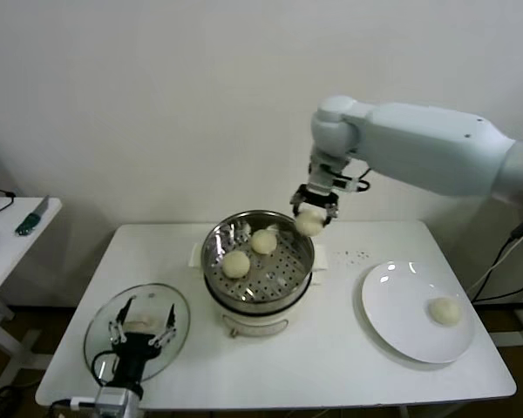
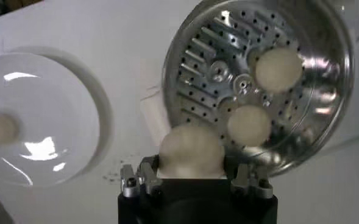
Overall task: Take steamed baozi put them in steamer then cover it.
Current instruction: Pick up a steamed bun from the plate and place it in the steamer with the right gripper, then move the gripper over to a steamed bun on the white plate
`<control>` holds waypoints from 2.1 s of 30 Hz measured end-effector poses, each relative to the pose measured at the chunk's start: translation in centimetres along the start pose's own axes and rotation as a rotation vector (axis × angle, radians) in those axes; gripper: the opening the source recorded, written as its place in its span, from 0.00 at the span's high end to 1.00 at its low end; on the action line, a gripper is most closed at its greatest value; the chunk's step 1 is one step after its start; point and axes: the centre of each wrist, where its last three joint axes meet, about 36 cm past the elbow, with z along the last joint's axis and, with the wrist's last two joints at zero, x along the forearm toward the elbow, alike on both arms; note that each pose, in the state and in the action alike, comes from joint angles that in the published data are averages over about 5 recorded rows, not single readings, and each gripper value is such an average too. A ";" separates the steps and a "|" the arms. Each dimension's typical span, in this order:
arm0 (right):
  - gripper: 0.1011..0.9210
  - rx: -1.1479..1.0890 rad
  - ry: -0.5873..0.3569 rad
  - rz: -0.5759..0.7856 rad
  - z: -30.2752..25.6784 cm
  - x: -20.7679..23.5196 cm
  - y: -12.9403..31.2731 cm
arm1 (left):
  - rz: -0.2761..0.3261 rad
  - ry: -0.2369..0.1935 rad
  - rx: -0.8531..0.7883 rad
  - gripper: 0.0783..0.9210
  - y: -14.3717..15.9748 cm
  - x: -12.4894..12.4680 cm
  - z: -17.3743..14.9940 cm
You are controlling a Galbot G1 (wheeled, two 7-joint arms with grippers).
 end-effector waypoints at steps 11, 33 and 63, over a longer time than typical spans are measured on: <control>0.28 0.256 -0.054 -0.056 -6.1 -5.7 -6.1 | -0.006 -0.007 -0.003 0.12 0.3 -0.5 -0.3; 0.13 0.372 -0.083 -0.110 -9.9 -10.5 -7.3 | 0.001 -0.001 0.005 0.12 0.1 -0.9 0.1; 0.12 -0.629 0.010 0.135 5.0 -3.5 12.9 | 0.015 -0.007 0.023 0.12 -0.4 -0.9 -1.1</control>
